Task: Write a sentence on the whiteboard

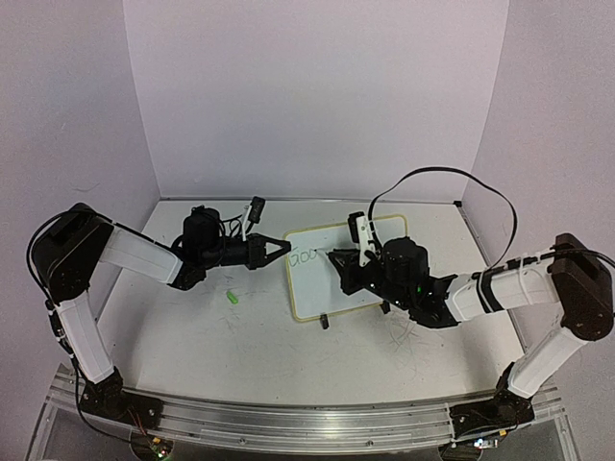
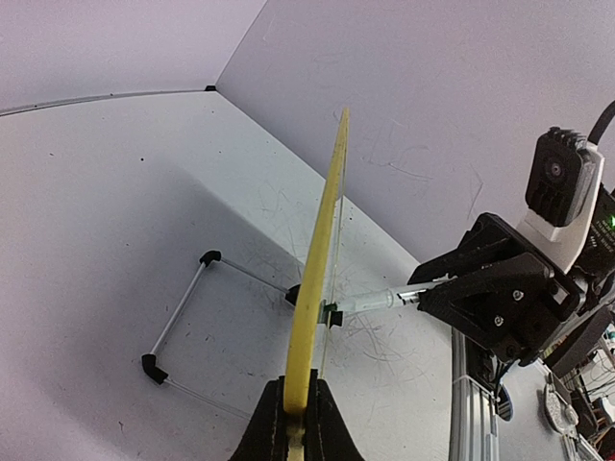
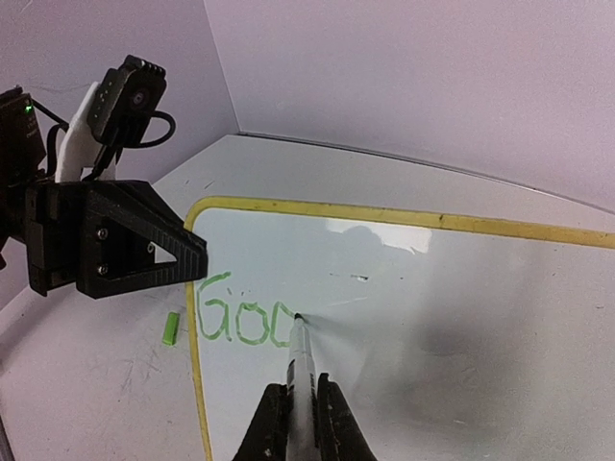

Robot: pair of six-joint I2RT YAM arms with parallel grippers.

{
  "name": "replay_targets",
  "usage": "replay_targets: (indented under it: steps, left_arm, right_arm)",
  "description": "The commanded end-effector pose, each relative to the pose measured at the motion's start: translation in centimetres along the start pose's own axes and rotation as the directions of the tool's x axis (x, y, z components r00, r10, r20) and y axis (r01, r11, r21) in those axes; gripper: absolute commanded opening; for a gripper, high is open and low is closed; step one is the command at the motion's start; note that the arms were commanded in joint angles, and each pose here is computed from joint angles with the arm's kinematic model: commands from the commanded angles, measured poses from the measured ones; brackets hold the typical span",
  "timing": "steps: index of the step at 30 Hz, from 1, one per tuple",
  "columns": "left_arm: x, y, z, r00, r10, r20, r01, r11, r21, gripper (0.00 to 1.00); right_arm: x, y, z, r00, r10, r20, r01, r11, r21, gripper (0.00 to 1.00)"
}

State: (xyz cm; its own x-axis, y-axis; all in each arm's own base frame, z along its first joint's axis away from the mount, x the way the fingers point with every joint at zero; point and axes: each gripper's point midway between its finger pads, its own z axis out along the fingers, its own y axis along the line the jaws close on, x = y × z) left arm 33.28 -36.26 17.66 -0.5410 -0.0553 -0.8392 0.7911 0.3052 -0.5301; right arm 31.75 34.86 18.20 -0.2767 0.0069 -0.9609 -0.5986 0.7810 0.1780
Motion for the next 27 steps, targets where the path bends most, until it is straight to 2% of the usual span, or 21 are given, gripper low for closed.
replay_targets:
  steps: [1,7,12,16,21,27]
  left_arm:
    - [-2.6,-1.7,-0.3,0.997,0.069,0.045,-0.07,0.997,0.027,0.0]
    - [-2.5,-1.5,-0.2,0.997,0.07,0.044,-0.071,0.997,0.022,0.0]
    - [-2.4,-1.3,-0.1,0.997,0.067,0.043,-0.068,0.998,0.017,0.0]
    - [-2.4,-1.3,0.0,0.997,0.064,0.042,-0.065,0.998,0.018,0.0]
    - [-2.2,-1.1,0.2,0.998,0.056,0.035,-0.056,0.998,0.02,0.0]
    - [-2.3,-1.1,0.1,0.998,0.057,0.037,-0.058,0.998,0.02,0.0]
  right_arm:
    - [-1.4,-0.3,0.9,0.999,0.007,0.035,-0.008,1.0,0.014,0.0]
    - [-0.9,0.6,0.8,1.0,-0.001,0.02,0.002,1.0,-0.025,0.0]
    - [-3.0,1.1,-1.7,0.995,0.028,0.099,-0.019,0.996,-0.092,0.0]
    - [-1.8,-1.1,-1.8,0.996,0.051,0.075,-0.047,0.998,-0.051,0.0]
    - [-1.6,-1.8,-1.8,0.997,0.047,0.069,-0.046,0.999,-0.014,0.0]
    - [-1.8,-1.2,-1.1,0.997,0.031,0.066,-0.029,0.999,-0.033,0.0]
